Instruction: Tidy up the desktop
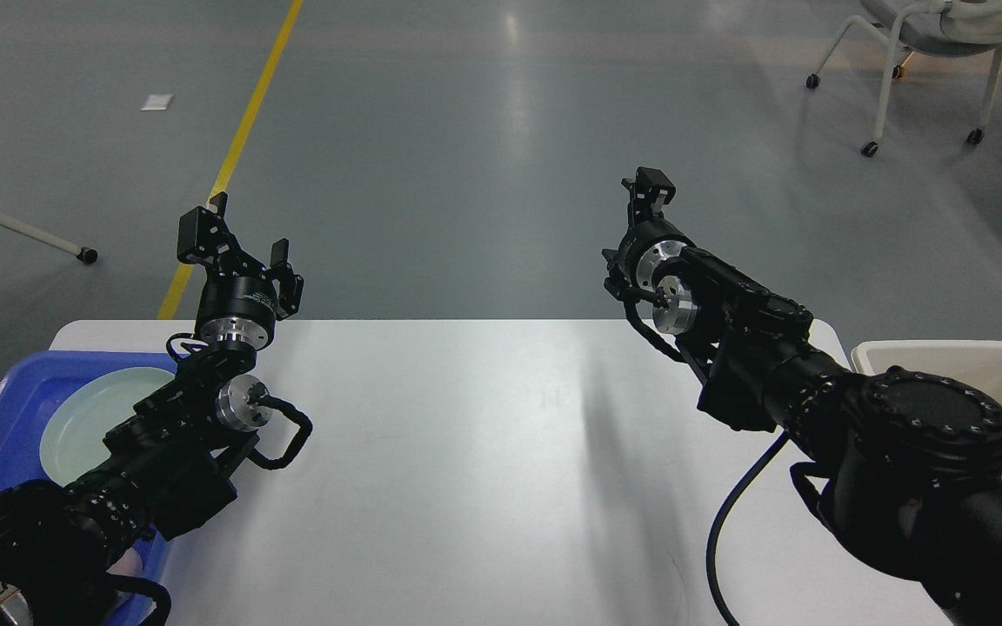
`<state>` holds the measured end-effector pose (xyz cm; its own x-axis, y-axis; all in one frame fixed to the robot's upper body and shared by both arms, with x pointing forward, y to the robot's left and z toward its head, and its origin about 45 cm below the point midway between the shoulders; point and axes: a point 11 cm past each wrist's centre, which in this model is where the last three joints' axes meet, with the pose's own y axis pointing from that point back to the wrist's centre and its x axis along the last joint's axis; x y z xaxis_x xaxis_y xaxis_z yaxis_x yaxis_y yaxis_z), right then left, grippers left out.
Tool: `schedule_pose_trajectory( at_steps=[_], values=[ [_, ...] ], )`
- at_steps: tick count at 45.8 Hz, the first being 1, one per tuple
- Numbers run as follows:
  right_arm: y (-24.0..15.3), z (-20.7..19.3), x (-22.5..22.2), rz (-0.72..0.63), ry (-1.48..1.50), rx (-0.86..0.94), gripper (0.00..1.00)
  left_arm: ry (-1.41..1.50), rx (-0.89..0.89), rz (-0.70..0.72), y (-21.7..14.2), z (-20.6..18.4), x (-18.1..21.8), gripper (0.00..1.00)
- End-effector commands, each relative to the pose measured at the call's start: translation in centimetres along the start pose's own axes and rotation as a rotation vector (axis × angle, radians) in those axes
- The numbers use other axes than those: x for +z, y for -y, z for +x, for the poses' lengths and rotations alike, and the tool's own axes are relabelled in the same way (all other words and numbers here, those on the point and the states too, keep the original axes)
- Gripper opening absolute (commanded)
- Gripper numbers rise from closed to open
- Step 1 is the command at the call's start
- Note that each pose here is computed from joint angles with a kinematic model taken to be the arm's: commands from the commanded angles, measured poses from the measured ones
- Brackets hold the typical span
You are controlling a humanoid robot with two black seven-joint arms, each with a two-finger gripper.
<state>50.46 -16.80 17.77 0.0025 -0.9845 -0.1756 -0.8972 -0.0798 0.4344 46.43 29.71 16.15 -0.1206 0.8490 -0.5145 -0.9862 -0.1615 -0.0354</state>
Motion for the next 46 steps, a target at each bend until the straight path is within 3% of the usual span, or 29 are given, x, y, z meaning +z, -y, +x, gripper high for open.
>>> schedule_pose_trajectory(
  at_steps=[1,12,46],
  values=[
    [0.0,0.6,1.2,-0.022,0.019,0.01,1.0,-0.001,0.001,0.0,0.0,0.0,0.0,1.0],
    [-0.2,1.6,3.6,-0.061,0.103,0.03,1.0,0.002,0.004,-0.022,-0.2,0.2,0.1,1.0],
    [-0.2,1.3,3.0,-0.052,0.127,0.026,1.0,0.002,0.005,-0.021,-0.2,0.3,0.1,1.0]
  ],
)
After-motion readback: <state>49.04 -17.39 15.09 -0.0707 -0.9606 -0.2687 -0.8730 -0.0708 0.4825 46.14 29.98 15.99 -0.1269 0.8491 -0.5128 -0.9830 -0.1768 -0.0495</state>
